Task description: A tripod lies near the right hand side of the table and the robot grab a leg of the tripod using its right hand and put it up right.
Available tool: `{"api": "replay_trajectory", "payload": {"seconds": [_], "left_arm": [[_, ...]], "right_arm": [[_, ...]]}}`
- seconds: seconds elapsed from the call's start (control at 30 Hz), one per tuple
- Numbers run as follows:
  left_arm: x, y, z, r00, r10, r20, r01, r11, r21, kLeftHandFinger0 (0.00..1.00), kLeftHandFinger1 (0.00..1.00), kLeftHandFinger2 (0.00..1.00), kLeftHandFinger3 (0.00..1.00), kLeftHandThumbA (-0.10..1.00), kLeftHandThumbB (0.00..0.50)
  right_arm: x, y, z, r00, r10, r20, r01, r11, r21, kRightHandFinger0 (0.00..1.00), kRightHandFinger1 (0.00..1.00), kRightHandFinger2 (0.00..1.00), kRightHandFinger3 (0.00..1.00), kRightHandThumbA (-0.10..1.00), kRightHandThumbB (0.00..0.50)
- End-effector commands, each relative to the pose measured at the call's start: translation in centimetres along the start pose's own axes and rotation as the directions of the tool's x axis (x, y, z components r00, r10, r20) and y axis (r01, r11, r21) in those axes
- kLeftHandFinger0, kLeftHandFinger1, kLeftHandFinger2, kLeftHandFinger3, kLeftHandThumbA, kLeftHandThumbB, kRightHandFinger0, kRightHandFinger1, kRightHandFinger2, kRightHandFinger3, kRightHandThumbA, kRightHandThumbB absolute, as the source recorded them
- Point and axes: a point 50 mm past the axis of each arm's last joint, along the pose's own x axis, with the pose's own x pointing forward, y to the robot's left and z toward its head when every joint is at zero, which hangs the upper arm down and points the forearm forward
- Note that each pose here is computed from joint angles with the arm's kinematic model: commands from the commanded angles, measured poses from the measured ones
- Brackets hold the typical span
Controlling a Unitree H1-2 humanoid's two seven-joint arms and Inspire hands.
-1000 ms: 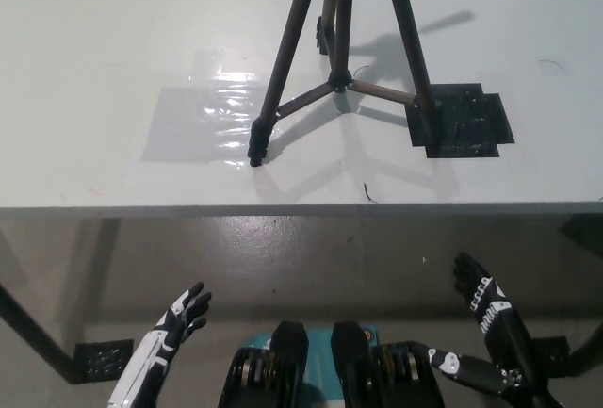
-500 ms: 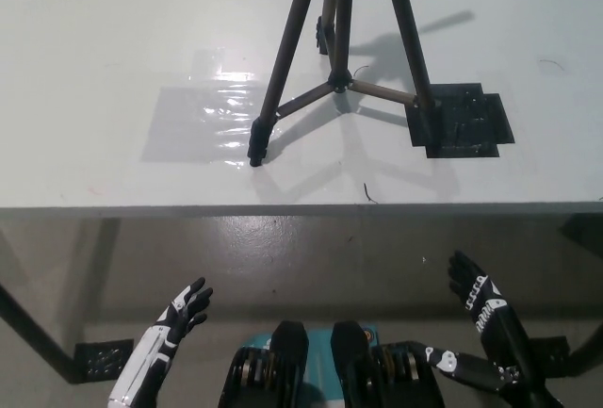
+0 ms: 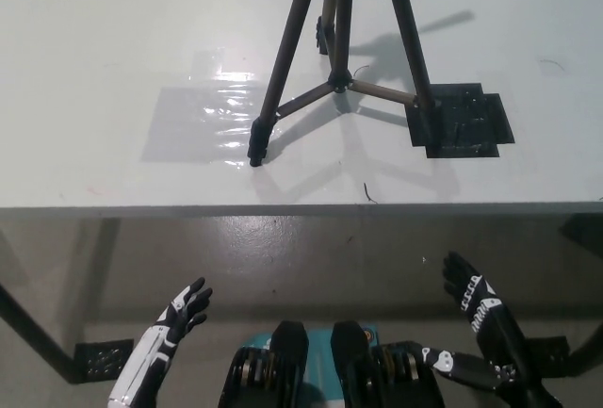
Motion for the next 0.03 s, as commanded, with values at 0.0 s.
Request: {"api": "replay_trajectory", "payload": {"seconds": [0.0], "left_arm": [[0.22,0.91,0.96,0.999,0.006,0.037,-0.007,1.000,0.021,1.00,1.00,1.00,1.00,1.00,0.304]], "right_arm": [[0.97,0.06,0.98,0.999,0.034,0.041,-0.033,0.999,-0.022,1.00,1.00,1.00,1.00,1.00,0.184]]}}
